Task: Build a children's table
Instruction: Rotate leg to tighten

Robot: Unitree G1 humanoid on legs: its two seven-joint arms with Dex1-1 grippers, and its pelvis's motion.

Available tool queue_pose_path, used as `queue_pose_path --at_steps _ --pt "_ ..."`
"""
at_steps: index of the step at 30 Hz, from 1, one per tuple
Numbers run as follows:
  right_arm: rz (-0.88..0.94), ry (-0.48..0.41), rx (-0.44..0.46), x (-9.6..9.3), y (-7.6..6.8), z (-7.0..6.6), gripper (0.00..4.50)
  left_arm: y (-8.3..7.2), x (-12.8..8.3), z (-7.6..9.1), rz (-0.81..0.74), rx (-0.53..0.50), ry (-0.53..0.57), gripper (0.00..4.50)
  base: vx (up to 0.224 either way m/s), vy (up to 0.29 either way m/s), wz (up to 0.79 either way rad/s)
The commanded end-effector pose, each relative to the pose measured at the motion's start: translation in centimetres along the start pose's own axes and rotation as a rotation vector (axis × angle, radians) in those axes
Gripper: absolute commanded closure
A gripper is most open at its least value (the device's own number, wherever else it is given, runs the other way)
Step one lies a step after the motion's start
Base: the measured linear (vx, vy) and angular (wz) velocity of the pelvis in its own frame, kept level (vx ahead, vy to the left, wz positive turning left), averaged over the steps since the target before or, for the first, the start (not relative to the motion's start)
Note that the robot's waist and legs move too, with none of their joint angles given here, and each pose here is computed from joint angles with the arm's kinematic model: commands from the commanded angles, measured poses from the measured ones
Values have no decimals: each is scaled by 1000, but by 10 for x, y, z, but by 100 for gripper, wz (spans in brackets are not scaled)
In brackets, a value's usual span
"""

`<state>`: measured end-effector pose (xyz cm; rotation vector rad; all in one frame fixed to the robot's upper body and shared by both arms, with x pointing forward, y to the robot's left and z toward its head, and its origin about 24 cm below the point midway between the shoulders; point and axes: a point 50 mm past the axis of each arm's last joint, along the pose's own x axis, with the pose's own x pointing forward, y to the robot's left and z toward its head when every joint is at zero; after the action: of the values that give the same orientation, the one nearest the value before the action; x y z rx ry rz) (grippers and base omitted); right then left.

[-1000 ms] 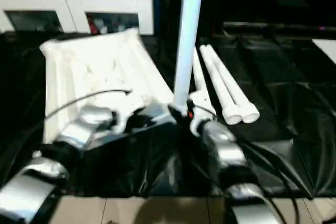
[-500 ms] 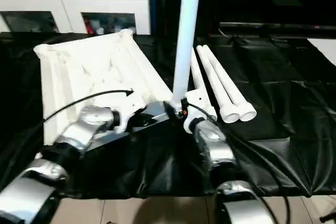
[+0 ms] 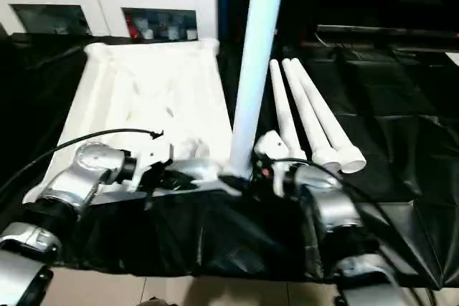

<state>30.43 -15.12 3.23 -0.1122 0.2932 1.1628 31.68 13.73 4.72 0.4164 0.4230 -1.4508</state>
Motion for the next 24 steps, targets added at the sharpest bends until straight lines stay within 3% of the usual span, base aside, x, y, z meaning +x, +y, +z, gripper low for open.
queue_pose_path --at_steps 1,14,19,24 --pt "119 42 3 3 10 -3 67 -5 4 1 -87 19 5 450 0 0 0" --pt "140 35 32 10 21 -6 166 -2 9 3 -53 8 10 450 0 0 0" --pt "-39 1 81 20 17 -12 176 10 19 7 117 -40 11 450 0 0 0" --pt "-420 8 165 39 3 -22 178 20 41 21 307 -83 -2 450 0 0 0"
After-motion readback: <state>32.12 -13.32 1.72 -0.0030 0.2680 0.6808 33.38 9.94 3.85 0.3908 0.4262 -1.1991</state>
